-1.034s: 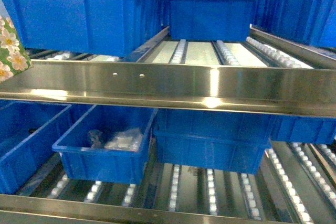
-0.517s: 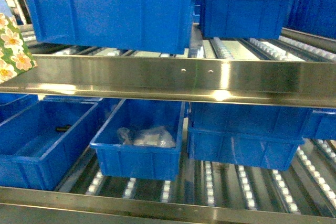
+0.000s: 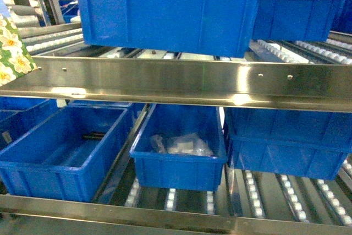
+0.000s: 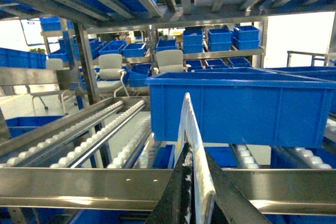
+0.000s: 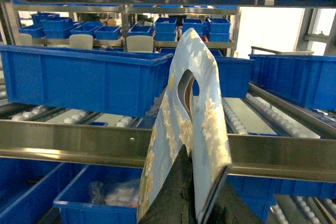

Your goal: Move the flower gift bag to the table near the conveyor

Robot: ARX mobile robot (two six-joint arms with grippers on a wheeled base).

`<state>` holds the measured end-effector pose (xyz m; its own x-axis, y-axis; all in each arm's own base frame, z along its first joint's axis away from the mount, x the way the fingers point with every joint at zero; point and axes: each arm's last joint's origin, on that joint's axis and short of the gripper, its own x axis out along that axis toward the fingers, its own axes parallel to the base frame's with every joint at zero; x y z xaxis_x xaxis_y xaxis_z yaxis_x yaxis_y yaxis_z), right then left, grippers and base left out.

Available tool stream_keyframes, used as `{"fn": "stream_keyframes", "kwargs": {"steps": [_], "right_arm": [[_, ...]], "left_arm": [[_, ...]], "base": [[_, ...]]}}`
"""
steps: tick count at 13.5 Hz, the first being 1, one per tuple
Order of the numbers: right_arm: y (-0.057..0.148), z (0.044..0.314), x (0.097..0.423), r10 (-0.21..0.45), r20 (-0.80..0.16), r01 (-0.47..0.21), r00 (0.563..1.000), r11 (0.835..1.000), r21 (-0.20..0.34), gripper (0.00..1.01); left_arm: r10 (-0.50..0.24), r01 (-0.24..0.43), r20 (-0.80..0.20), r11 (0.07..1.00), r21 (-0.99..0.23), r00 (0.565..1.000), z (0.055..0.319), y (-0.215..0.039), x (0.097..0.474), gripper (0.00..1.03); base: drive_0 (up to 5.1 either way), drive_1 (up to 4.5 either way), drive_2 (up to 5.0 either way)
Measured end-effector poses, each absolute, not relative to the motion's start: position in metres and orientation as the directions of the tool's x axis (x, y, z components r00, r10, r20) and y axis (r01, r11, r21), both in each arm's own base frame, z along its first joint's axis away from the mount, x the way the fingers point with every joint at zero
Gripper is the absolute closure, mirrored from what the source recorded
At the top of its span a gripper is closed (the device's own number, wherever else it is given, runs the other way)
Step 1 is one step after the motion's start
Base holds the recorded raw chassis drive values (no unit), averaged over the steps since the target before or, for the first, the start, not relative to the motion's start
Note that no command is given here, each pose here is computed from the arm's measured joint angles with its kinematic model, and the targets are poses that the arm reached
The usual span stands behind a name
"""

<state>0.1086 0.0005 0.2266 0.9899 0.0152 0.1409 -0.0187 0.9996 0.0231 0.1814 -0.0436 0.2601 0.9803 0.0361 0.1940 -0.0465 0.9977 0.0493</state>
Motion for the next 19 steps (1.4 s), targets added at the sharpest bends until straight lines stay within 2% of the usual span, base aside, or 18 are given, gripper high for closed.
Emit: {"fn": "stream_keyframes", "kwargs": {"steps": [1,19], "right_arm": [[0.0005,0.2265,0.1086,0.014,0.14,-0.018,0.99,1.0,0.023,0.99],[0.0005,0.2267,0.1085,0.015,0.143,-0.018,0.99,1.0,0.023,0.99]], "left_arm": [[0.036,-0.047,0.194,0.998,0.049,0.98,0.2601,-0.0436,0.1814,1.01],[0.036,-0.046,0.194,0.998,0.049,0.98,0.26,-0.0437,0.1815,1.01]], "base": [[0.0,0.0,0.0],[-5.1,2.32,2.3]]}}
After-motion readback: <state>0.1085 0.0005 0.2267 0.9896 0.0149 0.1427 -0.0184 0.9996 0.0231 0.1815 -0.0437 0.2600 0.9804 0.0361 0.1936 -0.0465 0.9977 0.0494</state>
